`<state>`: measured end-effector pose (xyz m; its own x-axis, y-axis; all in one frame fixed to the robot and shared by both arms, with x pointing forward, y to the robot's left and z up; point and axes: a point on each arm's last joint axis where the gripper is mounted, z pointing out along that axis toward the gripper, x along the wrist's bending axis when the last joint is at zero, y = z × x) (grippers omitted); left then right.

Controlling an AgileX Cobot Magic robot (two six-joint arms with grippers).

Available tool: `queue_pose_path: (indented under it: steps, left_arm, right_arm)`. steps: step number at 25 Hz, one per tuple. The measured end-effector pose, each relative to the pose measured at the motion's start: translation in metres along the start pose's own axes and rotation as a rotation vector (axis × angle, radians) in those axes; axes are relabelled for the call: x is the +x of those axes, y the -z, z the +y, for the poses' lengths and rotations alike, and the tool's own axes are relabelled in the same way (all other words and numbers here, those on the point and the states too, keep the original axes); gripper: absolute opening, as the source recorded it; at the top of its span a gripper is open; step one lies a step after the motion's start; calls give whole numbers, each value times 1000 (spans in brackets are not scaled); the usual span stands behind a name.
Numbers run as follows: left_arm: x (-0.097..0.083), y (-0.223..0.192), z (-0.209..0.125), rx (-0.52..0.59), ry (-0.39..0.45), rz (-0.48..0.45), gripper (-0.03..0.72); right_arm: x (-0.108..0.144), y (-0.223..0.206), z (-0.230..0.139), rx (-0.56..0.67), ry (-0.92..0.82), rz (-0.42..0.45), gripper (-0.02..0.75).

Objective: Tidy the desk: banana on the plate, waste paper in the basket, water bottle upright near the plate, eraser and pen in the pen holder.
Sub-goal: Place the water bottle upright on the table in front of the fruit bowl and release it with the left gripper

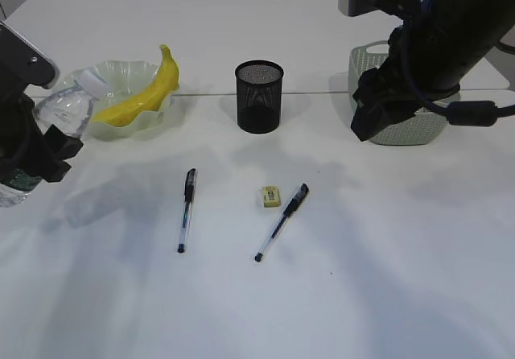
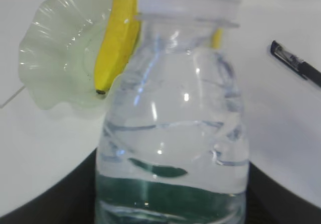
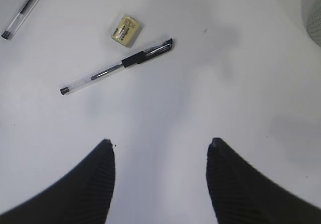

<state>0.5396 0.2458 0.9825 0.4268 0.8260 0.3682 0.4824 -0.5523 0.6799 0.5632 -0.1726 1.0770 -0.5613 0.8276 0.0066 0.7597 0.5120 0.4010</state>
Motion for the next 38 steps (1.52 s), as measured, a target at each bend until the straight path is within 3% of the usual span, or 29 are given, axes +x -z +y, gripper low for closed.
queue_pose_path:
  steps: [7, 10, 18, 24, 28, 31, 34, 36, 38]
  left_arm:
    - [-22, 3, 10, 38, -207, 54, 430]
    - [-25, 5, 11, 63, -257, 103, 429]
    - [-15, 7, 12, 87, -291, 230, 417]
    - [1, 13, 18, 48, -263, 429, 416]
    - [7, 20, 25, -11, -213, 573, 416]
    - [3, 25, 34, -100, -143, 622, 415]
    - [-1, 27, 38, -192, 52, 596, 415]
    - [-4, 27, 40, -251, 217, 543, 415]
    - [-7, 28, 43, -293, 322, 479, 415]
  right_arm:
    - [0, 0, 0, 0, 0, 0, 428]
    - [0, 0, 0, -1, 1, -2, 428]
    - [0, -4, -4, 17, -1, 3, 428]
    - [1, -14, -13, 56, -6, 12, 428]
    - [1, -14, -13, 56, -7, 13, 428]
    - [1, -14, -13, 56, -7, 13, 428]
    - [1, -14, -13, 56, -7, 13, 428]
    - [2, -14, -13, 56, -8, 14, 428]
    - [2, -14, -13, 55, -9, 16, 428]
